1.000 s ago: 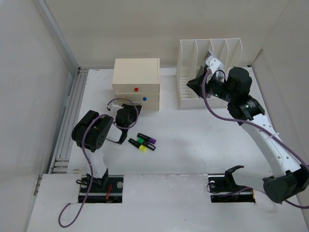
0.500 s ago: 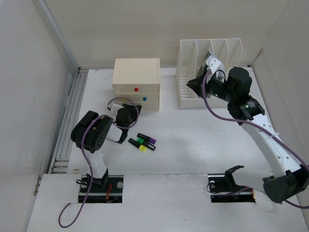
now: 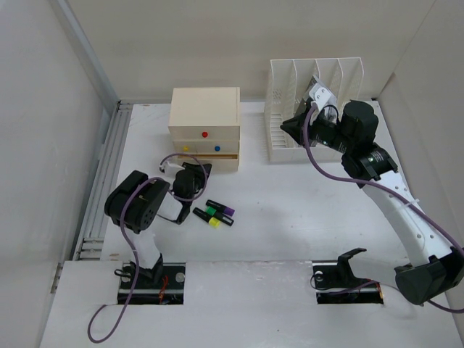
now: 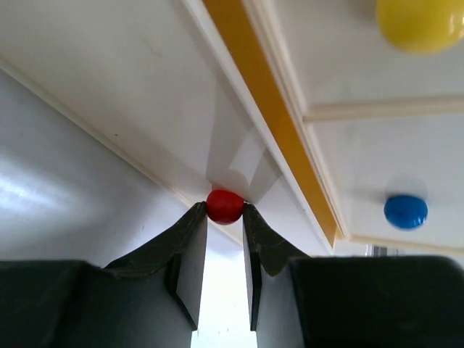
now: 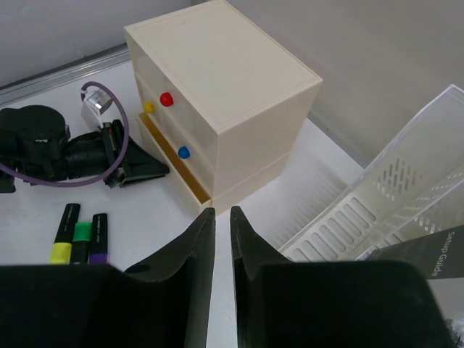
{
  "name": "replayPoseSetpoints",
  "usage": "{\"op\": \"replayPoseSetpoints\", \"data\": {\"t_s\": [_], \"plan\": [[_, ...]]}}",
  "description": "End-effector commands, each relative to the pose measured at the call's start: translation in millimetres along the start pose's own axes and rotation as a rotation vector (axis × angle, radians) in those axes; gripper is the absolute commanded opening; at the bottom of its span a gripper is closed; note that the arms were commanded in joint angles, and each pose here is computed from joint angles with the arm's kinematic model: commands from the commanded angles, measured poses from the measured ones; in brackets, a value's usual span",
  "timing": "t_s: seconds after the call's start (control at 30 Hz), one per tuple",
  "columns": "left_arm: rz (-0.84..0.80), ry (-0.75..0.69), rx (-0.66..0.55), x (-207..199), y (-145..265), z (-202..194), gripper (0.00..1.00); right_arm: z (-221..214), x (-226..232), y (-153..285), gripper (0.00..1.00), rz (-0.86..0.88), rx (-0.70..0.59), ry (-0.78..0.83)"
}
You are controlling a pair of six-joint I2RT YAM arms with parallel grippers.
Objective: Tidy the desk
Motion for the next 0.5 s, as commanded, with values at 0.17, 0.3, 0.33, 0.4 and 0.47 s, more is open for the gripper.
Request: {"op": "replayPoseSetpoints", "data": {"t_s": [0.17,0.3,0.33,0.4,0.47], "plan": [[-0.032,0.046,-0.035,2,31,-5,0.09,18,3,6,0.2,0.0,-0.073,0.034],[-0.008,0.043,-0.02,5,38,-11,0.09,18,4,6,0.2,0.009,-0.073,0.034],[-0.008,0.043,-0.02,5,38,-11,0.11,18,4,6,0.2,0.009,-0.073,0.034],[0.0,0.049,-0.016,7,38,-12,0.25,18,4,6,0.2,0.009,-0.073,0.034],[-0.002,0.05,-0.017,5,39,-11,0.37,18,4,6,0.2,0.009,-0.073,0.034]]}}
Point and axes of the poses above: each gripper's point midway between its finger pads, its own y axis back along the fingers, its own x axis along the line the jaws close on, z = x × y, the point moved 7 cm from there along y, back along the fingers, and after that the axes turned 12 degrees about -y, right-handed, at the moved point
